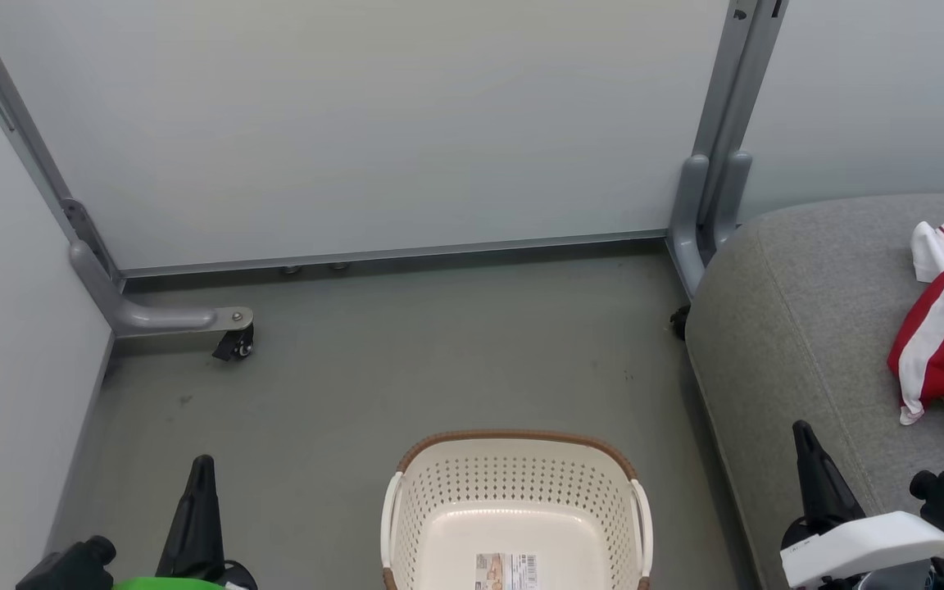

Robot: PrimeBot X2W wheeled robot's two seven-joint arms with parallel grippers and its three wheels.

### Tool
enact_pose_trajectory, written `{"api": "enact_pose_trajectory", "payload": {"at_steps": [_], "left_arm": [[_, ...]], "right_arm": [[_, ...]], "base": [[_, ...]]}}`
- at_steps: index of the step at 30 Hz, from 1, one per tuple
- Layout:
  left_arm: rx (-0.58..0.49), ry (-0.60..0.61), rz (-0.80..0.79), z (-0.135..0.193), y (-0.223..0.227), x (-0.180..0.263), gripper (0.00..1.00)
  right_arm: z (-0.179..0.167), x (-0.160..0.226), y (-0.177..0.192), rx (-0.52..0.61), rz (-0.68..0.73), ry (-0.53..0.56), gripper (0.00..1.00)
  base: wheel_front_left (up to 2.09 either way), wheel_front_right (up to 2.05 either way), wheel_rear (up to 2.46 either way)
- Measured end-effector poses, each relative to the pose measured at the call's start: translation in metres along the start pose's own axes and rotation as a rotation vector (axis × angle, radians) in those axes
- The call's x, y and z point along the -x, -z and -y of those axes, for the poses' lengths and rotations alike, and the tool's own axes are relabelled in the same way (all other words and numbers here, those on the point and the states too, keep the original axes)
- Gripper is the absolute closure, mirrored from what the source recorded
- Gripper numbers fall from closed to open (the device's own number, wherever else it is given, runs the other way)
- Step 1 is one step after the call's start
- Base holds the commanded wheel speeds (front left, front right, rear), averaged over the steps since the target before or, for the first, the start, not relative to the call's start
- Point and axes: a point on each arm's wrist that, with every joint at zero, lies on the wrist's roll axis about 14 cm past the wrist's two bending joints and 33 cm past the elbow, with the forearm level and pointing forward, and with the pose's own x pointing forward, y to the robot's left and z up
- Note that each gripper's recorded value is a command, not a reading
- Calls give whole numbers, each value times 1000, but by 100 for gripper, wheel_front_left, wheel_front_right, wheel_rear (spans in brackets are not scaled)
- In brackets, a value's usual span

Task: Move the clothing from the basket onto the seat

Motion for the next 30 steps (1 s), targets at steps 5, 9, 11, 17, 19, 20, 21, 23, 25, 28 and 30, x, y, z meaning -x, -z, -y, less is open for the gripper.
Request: {"api": "enact_pose_trajectory", "payload": {"at_steps": [5,9,11,17,19,20,21,23,25,28,30], "left_arm": [[72,-7,-3,-1,-1,-5,100],[129,-14,-9,-2,0,-9,100],[154,-17,-12,-2,0,-11,100],[231,-24,-18,-3,0,-17,100],[257,-25,-21,-3,0,-19,100],[269,-24,-21,-2,0,-20,100],[280,-25,-20,-2,0,-21,100],[306,-28,-26,-3,1,-23,100],[327,-31,-30,-3,1,-24,100],[366,-32,-31,-3,2,-27,100],[384,-34,-37,-3,3,-28,100]], "right_arm": [[3,-3,-2,-71,0,13,100],[7,-4,-1,-127,-7,28,100],[8,-5,-2,-156,-6,32,100],[12,-7,-2,-232,-9,48,100],[13,-8,-2,-257,-8,51,100],[13,-8,-3,-272,-6,52,100],[13,-9,-3,-283,-6,54,100],[15,-9,-3,-306,-7,59,100],[17,-9,-3,-331,-9,64,100],[18,-10,-3,-365,-9,70,100],[19,-11,-4,-387,-8,72,100]], "base": [[0,0,0],[0,0,0],[0,0,0],[0,0,0],[0,0,0],[0,0,0],[0,0,0],[0,0,0],[0,0,0],[0,0,0],[0,0,0]]}}
